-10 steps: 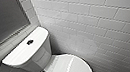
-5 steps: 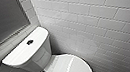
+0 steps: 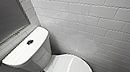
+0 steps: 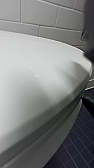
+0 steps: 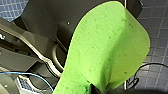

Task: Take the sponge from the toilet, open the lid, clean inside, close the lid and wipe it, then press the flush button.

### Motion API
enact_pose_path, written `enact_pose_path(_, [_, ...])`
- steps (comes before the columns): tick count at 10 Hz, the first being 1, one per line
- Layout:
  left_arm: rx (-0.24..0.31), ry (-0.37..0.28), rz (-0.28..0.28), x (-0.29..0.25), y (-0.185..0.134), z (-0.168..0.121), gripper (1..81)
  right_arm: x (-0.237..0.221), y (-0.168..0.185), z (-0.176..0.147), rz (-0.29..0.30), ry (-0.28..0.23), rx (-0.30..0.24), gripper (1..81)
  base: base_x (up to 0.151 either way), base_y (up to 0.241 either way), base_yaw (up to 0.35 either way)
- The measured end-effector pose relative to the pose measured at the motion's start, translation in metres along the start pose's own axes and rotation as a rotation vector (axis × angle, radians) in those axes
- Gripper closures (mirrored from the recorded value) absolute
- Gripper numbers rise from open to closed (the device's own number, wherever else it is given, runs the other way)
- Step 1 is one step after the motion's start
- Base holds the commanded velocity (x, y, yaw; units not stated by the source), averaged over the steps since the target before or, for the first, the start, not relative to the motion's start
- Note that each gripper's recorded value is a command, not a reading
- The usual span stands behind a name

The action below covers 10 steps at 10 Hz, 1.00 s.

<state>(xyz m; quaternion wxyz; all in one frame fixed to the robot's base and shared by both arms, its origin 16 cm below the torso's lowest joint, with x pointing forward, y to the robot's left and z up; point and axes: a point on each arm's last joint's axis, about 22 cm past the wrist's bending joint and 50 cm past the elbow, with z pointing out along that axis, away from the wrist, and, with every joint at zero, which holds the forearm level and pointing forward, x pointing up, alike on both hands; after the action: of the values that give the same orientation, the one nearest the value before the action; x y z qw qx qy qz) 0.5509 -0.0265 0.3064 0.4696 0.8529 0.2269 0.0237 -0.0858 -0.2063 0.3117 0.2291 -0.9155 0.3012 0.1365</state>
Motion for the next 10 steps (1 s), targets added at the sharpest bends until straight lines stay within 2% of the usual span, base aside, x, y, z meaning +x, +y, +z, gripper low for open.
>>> enact_pose_path(4, [0.029,0.023,-0.050,0.014,-0.010,0.004,1.0,-0.004,-0.001,0.005,0.000,-0.006,-0.006,81.1,0.000,0.000,0.000])
enact_pose_path(8, [-0.014,-0.020,-0.063,0.008,0.013,-0.010,1.0,-0.004,0.001,0.005,-0.002,-0.007,-0.010,81.1,0.000,0.000,0.000])
enact_pose_path(10, [-0.015,-0.017,-0.071,0.009,0.012,-0.013,1.0,-0.004,0.001,0.005,-0.002,-0.008,-0.011,81.1,0.000,0.000,0.000])
